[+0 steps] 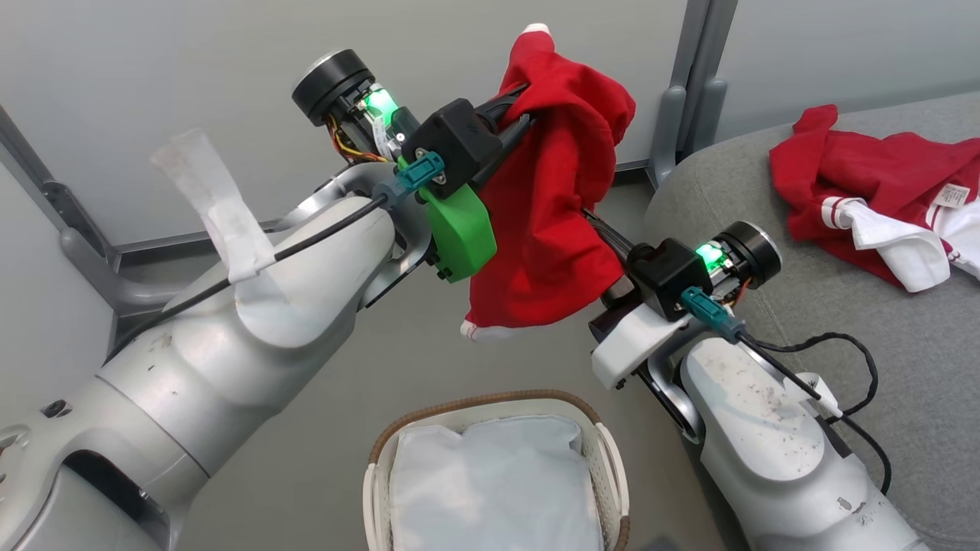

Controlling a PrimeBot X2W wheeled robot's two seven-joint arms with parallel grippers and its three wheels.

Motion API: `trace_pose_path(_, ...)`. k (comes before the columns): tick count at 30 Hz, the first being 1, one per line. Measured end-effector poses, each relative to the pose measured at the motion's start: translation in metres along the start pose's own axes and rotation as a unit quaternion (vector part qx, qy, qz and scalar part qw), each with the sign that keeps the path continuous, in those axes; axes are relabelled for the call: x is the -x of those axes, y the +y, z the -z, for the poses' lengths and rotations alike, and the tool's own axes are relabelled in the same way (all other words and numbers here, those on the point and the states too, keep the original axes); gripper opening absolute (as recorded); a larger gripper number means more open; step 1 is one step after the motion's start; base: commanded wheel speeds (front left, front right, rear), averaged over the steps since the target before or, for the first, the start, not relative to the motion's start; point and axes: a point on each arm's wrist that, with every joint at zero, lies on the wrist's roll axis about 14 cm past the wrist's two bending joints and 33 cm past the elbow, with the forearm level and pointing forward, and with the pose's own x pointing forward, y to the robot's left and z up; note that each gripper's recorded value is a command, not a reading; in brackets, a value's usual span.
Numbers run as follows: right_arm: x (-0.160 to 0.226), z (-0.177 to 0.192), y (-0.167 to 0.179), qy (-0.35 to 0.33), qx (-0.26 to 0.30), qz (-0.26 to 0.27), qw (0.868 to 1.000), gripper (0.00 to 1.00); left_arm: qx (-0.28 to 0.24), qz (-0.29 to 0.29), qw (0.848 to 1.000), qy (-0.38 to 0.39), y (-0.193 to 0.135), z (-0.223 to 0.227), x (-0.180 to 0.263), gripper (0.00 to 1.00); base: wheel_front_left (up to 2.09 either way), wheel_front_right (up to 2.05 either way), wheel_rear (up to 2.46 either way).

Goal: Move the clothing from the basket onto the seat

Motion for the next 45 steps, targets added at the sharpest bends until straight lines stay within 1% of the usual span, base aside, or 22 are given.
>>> trace_pose_path(5, -0.002, -0.004, -0.004, -0.006, 0.0, 0.004, 1.0, 0.0, 0.028, -0.009, 1.0, 0.009, 0.0, 0.012, 0.004, 0.0, 0.0, 0.0, 0.0)
trace_pose_path(7, -0.001, -0.005, -0.007, -0.009, 0.0, 0.008, 1.0, 0.0, 0.048, -0.016, 0.999, 0.01, 0.0, 0.017, 0.005, 0.29, 0.0, 0.0, 0.0)
trace_pose_path(8, -0.001, -0.006, -0.009, -0.011, -0.001, 0.011, 1.0, 0.0, 0.058, -0.018, 0.998, 0.012, -0.001, 0.02, 0.006, 0.4, 0.0, 0.0, 0.0)
trace_pose_path(9, -0.001, -0.007, -0.011, -0.013, -0.001, 0.015, 1.0, 0.0, 0.066, -0.02, 0.998, 0.014, -0.002, 0.023, 0.007, 0.57, 0.0, 0.0, 0.0)
trace_pose_path(10, -0.001, -0.008, -0.013, -0.014, -0.002, 0.018, 1.0, 0.0, 0.072, -0.022, 0.997, 0.016, -0.002, 0.027, 0.008, 0.96, 0.0, 0.0, 0.0)
trace_pose_path(11, -0.001, -0.009, -0.016, -0.016, -0.002, 0.022, 1.0, 0.0, 0.078, -0.024, 0.997, 0.018, -0.002, 0.029, 0.009, 1.0, 0.0, 0.0, 0.0)
trace_pose_path(18, 0.006, -0.008, -0.042, -0.021, -0.006, 0.066, 0.998, 0.0, 0.124, -0.05, 0.99, 0.036, 0.0, 0.057, 0.024, 1.0, 0.0, 0.0, 0.0)
trace_pose_path(23, 0.012, -0.002, -0.056, -0.016, -0.005, 0.088, 0.996, 0.0, 0.159, -0.062, 0.984, 0.052, -0.006, 0.079, 0.036, 1.0, 0.0, 0.0, 0.0)
trace_pose_path(37, 0.031, 0.021, -0.077, 0.013, -0.01, 0.131, 0.991, 0.0, 0.255, -0.078, 0.961, 0.075, -0.054, 0.116, 0.067, 1.0, 0.0, 0.0, 0.0)
trace_pose_path(45, 0.041, 0.028, -0.088, 0.022, -0.01, 0.152, 0.988, 0.0, 0.279, -0.081, 0.954, 0.071, -0.072, 0.12, 0.069, 1.0, 0.0, 0.0, 0.0)
